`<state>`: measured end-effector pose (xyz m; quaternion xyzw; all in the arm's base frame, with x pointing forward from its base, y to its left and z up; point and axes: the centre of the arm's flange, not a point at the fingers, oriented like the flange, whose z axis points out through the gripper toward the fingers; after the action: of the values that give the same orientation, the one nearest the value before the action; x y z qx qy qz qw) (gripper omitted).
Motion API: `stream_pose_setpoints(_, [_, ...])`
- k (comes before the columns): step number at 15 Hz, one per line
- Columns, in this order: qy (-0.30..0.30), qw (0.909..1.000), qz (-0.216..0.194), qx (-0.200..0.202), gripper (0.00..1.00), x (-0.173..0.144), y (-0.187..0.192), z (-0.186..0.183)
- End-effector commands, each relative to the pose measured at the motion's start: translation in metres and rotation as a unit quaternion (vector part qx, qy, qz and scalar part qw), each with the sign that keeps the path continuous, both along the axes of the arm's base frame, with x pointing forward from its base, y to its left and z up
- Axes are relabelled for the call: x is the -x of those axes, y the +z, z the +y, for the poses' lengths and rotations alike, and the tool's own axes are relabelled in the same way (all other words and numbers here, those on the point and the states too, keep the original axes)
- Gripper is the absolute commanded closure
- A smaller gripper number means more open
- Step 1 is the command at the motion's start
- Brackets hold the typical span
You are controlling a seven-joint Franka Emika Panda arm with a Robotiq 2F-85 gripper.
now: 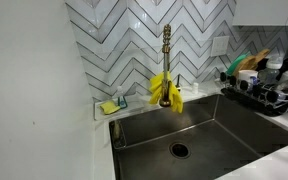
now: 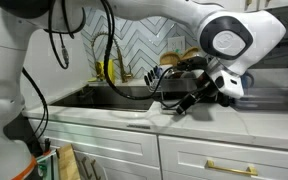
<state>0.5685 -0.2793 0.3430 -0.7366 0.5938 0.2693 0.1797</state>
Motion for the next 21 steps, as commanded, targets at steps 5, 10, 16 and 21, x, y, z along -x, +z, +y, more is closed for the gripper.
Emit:
stream_pose_setpoints(5, [-0.024,0.9953,0.078,-0.053,0.34,-0.004,-0.014,-0.010])
stream_pose_setpoints(10, [-0.042,0.9916,0.096,-0.075,0.63,-0.006,-0.023,-0.014])
stream_pose_setpoints(16, [-0.057,0.9892,0.090,-0.100,1.00,-0.015,-0.031,-0.016])
stream_pose_setpoints(21, [-0.047,0.9910,0.080,-0.096,0.99,-0.015,-0.019,-0.010])
